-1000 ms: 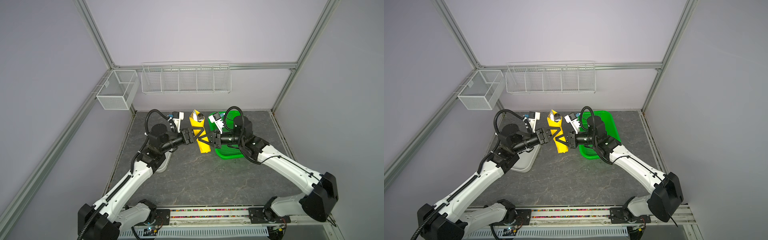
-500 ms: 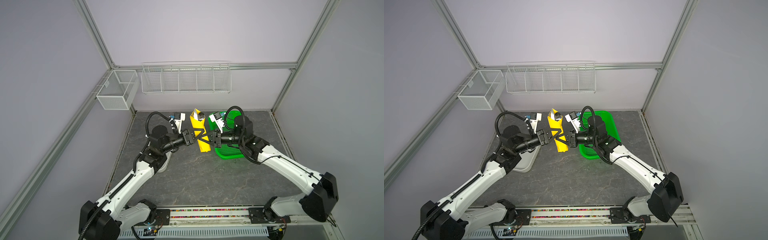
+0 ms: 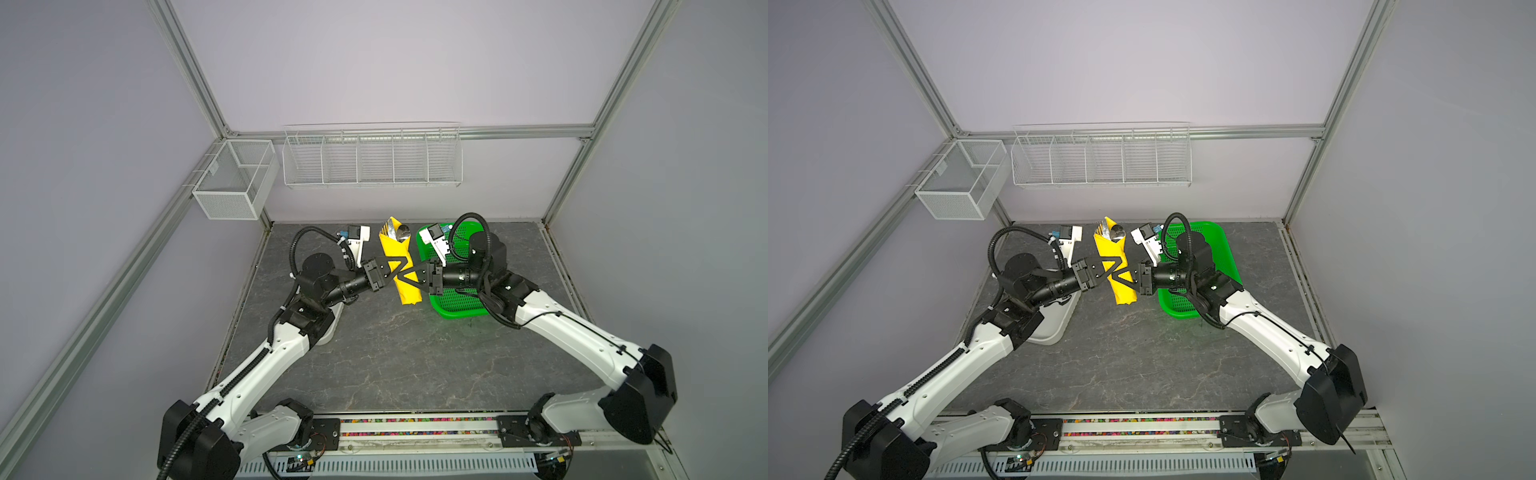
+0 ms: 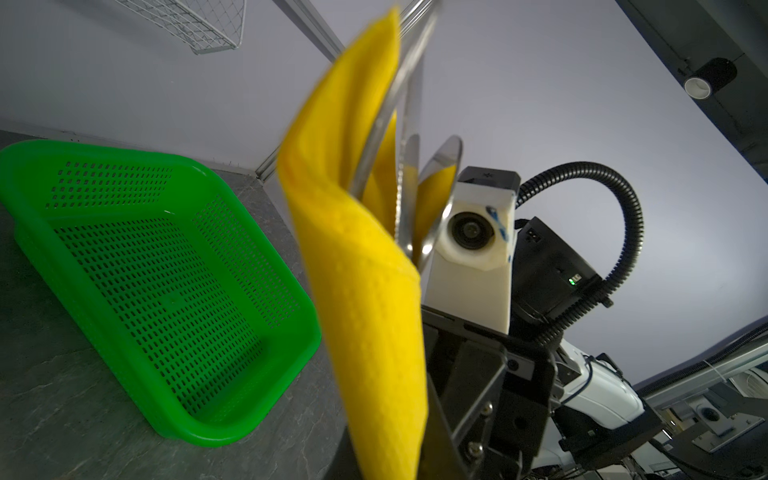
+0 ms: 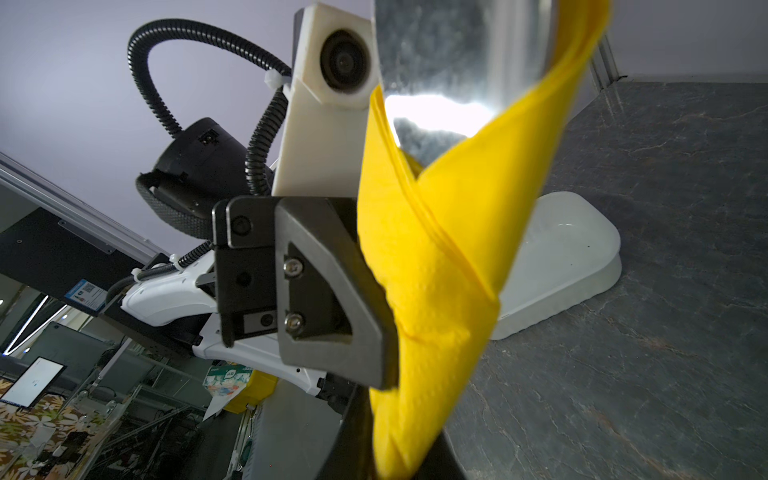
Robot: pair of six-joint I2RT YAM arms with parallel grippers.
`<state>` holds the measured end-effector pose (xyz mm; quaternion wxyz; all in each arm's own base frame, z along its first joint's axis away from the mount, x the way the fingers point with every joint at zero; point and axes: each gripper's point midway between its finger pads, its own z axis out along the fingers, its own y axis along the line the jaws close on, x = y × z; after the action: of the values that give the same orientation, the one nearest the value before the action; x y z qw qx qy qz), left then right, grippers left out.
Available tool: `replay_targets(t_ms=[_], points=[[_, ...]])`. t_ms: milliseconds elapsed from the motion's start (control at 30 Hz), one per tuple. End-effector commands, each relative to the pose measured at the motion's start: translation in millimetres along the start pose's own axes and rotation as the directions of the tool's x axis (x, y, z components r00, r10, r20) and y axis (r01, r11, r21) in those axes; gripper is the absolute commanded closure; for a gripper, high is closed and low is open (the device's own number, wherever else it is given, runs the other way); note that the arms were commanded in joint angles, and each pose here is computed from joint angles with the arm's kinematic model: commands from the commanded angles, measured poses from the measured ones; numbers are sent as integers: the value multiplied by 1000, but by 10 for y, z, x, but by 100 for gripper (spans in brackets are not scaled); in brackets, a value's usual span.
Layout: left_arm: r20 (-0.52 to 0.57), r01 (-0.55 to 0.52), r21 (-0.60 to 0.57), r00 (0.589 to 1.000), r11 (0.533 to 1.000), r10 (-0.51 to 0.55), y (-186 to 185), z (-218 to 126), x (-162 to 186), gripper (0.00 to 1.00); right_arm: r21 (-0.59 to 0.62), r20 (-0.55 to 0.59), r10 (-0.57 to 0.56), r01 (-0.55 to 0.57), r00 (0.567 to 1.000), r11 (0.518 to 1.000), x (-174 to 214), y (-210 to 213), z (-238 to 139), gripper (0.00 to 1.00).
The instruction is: Place the utensils on the paper napkin and roll it up
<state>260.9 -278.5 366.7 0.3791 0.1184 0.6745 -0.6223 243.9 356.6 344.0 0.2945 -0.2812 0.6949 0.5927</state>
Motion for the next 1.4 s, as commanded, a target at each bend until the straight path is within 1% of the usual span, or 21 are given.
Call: replay_targets(t_ms=[0, 67, 100, 200, 267, 367, 400, 433, 500, 567, 733, 833, 900, 967, 1133, 1300, 1367], points=[[27, 8, 21, 1000, 1000, -8, -34, 7, -57, 91, -36, 37, -56, 58, 998, 998, -91, 151, -72, 90], [27, 8, 22, 1000, 1000, -9, -31, 8, -55, 92, -33, 39, -55, 57, 998, 998, -96, 150, -77, 87], [30, 8, 23, 1000, 1000, -9, -35, 4, -57, 93, -30, 40, -52, 54, 998, 998, -97, 141, -78, 83], [31, 5, 27, 1000, 1000, -6, -52, 1, -64, 94, -28, 39, -51, 52, 998, 998, -89, 137, -83, 83], [32, 2, 30, 999, 1000, -3, -60, 0, -67, 97, -26, 40, -47, 48, 998, 999, -90, 130, -85, 80], [33, -4, 39, 999, 999, 3, -81, 0, -69, 98, -30, 39, -43, 44, 998, 999, -88, 130, -89, 79], [34, -6, 41, 999, 999, 4, -84, 1, -73, 99, -30, 41, -43, 44, 998, 999, -95, 134, -92, 76], [35, -9, 44, 999, 999, 7, -92, -1, -75, 99, -30, 43, -41, 43, 998, 999, -96, 134, -101, 72], [35, -13, 49, 999, 999, 11, -108, -3, -82, 99, -29, 44, -41, 42, 998, 999, -92, 136, -103, 71], [33, -17, 57, 999, 998, 15, -121, 0, -82, 99, -31, 43, -37, 39, 998, 999, -93, 136, -108, 68], [38, -17, 76, 999, 997, 14, -162, 1, -99, 100, -68, 25, -31, 32, 999, 997, -76, 172, -80, 67], [38, -15, 92, 999, 996, 11, -191, 5, -101, 100, -72, 23, -31, 32, 999, 997, -68, 168, -71, 70], [35, -12, 99, 999, 995, 8, -202, 9, -104, 100, -77, 27, -34, 36, 999, 996, -79, 178, -74, 79], [33, -12, 100, 999, 995, 9, -204, 7, -95, 100, -82, 31, -37, 40, 999, 996, -87, 195, -79, 84], [21, -6, 96, 1000, 995, 4, -184, 15, -77, 97, -76, 47, -46, 49, 998, 996, -109, 205, -110, 91], [9, 3, 87, 1000, 996, -4, -149, 25, -48, 87, -66, 70, -55, 60, 996, 996, -139, 217, -151, 93], [8, 5, 86, 1000, 996, -6, -147, 22, -44, 80, -65, 76, -61, 66, 995, 996, -148, 224, -166, 93]])
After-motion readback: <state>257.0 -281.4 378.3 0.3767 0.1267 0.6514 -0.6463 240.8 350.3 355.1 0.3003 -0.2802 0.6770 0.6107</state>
